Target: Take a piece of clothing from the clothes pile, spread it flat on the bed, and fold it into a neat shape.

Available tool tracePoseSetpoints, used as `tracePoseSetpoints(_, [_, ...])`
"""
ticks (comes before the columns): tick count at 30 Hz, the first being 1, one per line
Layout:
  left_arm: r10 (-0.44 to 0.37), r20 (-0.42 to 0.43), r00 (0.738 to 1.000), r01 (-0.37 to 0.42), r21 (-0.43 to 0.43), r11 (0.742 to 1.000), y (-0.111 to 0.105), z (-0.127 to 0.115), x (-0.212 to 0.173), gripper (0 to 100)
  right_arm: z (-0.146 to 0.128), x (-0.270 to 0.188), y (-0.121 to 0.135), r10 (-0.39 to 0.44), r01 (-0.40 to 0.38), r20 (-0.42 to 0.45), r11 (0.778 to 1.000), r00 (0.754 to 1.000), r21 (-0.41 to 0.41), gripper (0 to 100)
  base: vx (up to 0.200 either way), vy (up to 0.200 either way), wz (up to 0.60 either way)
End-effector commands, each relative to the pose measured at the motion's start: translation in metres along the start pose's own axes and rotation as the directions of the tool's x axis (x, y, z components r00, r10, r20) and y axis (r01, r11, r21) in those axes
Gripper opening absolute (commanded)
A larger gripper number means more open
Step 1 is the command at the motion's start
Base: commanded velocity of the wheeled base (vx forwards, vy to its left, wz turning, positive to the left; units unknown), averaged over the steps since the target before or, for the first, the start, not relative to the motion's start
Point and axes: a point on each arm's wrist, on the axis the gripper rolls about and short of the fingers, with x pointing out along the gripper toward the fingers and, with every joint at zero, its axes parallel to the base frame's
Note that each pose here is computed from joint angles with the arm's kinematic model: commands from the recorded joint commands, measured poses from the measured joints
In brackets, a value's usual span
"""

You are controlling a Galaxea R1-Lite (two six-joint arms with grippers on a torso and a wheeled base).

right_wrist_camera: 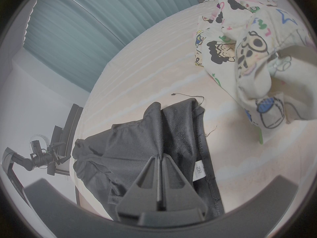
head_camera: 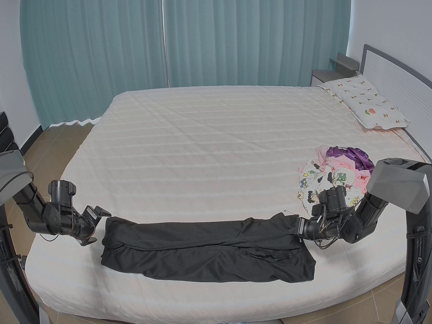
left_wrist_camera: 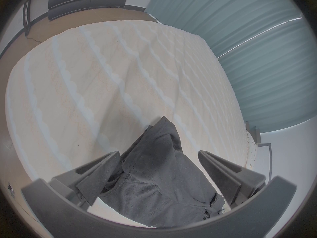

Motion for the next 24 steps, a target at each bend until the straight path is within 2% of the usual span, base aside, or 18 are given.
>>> tracePoseSetpoints(1, [0.037,0.024,0.999,-0.037,0.001,0.999,0.003,0.001,0.008,100,0.001,-0.002,0.003,0.005,-0.005,0.007,1.0,1.0,0.004,100,0.0,0.0,0.0])
tracePoseSetpoints(5, [0.103,0.091,0.991,-0.105,0.028,0.994,0.001,0.002,0.014,100,0.008,-0.016,0.009,0.018,-0.019,0.038,1.0,0.999,0.017,100,0.0,0.0,0.0])
tracePoseSetpoints(9, [0.132,0.092,0.987,-0.139,0.07,0.988,-0.003,-0.011,0.016,100,0.006,-0.03,0.016,0.012,-0.017,0.051,0.994,0.999,0.105,100,0.0,0.0,0.0])
tracePoseSetpoints(12, [0.149,0.072,0.986,-0.155,0.097,0.983,-0.006,-0.023,0.023,100,0.002,-0.034,0.018,-0.045,0.031,0.075,0.984,0.996,0.177,100,0.0,0.0,0.0])
tracePoseSetpoints(14, [0.161,0.06,0.985,-0.167,0.109,0.98,-0.005,-0.029,0.026,100,0.0,-0.034,0.018,-0.068,0.05,0.084,0.979,0.994,0.199,100,0.0,0.0,0.0])
tracePoseSetpoints(18, [0.221,0.102,0.97,-0.234,0.142,0.962,-0.002,-0.038,0.032,100,-0.007,-0.04,0.021,-0.089,0.063,0.085,0.962,0.992,0.267,100,0.0,0.0,0.0])
tracePoseSetpoints(22, [0.216,0.091,0.972,-0.228,0.158,0.961,-0.006,-0.045,0.034,100,-0.011,-0.045,0.022,-0.085,0.057,0.086,0.957,0.993,0.283,100,0.0,0.0,0.0])
tracePoseSetpoints(23, [0.215,0.09,0.973,-0.227,0.162,0.96,-0.007,-0.046,0.035,0,-0.012,-0.045,0.022,-0.084,0.057,0.085,0.958,0.993,0.282,100,0.0,0.0,0.0])
tracePoseSetpoints(24, [0.216,0.092,0.972,-0.229,0.166,0.959,-0.008,-0.047,0.035,0,-0.014,-0.045,0.023,-0.082,0.056,0.084,0.959,0.993,0.279,100,0.0,0.0,0.0])
